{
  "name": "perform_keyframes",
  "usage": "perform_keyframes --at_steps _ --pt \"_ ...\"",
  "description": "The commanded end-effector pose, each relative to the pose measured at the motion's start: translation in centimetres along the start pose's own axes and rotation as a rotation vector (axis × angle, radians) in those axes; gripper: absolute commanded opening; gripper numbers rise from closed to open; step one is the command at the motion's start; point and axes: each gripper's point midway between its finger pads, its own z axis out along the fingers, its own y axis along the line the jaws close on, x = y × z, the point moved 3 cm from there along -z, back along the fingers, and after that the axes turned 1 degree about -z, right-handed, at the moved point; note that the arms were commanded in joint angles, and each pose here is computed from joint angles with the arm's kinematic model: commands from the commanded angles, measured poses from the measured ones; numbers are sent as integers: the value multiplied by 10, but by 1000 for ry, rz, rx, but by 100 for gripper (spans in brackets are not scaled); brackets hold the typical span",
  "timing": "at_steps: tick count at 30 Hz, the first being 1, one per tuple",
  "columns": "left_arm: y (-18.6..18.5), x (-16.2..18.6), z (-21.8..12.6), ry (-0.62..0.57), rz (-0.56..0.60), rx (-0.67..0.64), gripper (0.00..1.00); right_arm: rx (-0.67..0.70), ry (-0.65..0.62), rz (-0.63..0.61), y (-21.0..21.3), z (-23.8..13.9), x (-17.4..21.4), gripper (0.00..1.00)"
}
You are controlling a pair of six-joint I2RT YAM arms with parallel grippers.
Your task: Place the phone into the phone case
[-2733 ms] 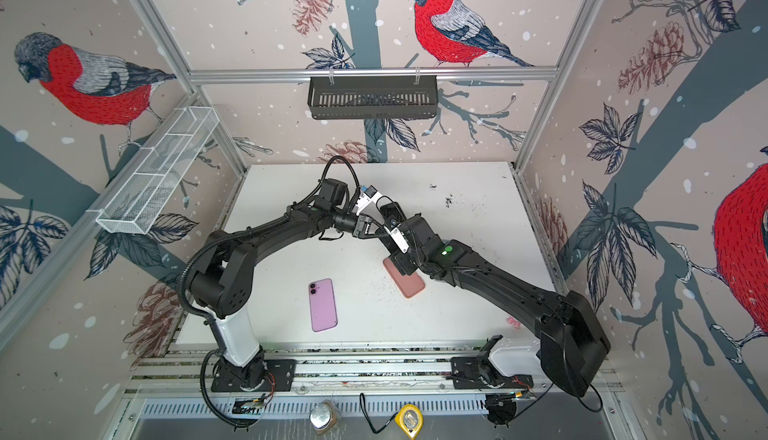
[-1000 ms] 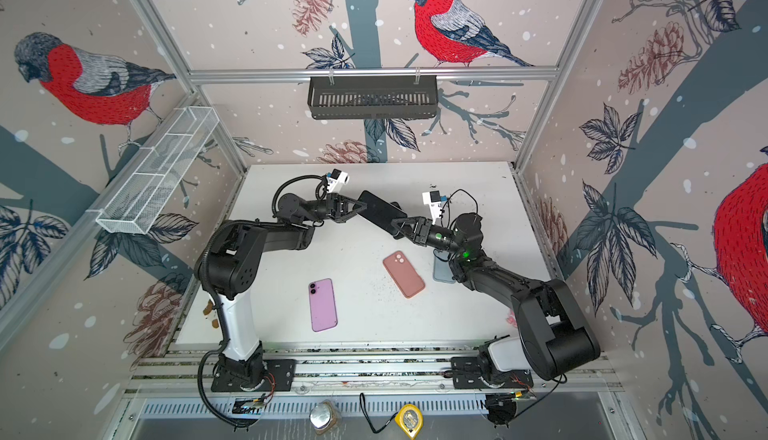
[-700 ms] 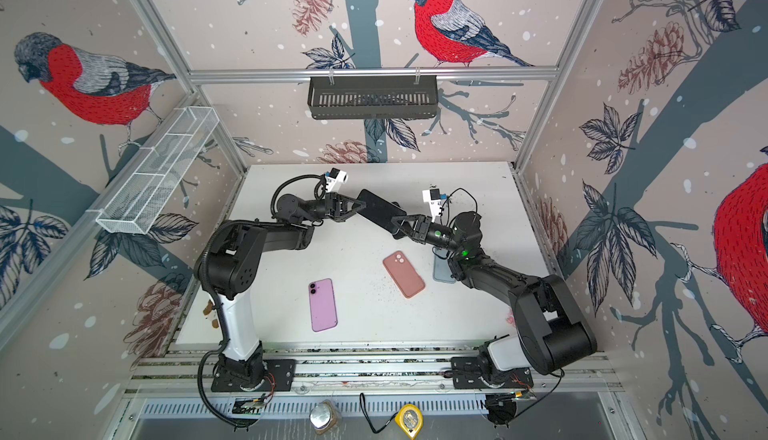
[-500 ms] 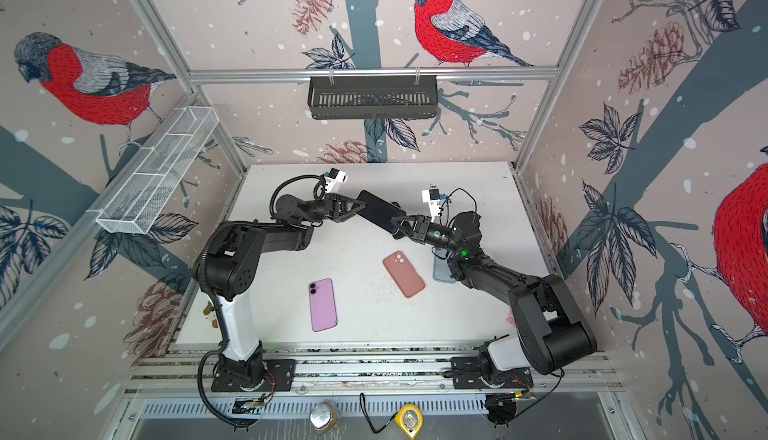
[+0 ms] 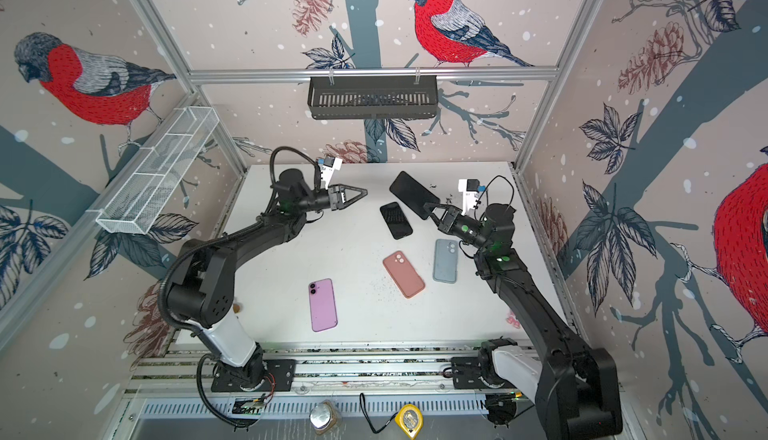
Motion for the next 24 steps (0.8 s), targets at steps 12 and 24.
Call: perform_keyframes --at_steps 12,24 --pt "73 179 37 791 110 -549 30 300 91 31 -49 -51 49 6" --pt "64 221 59 908 164 -546 30 285 82 51 -52 -49 51 6"
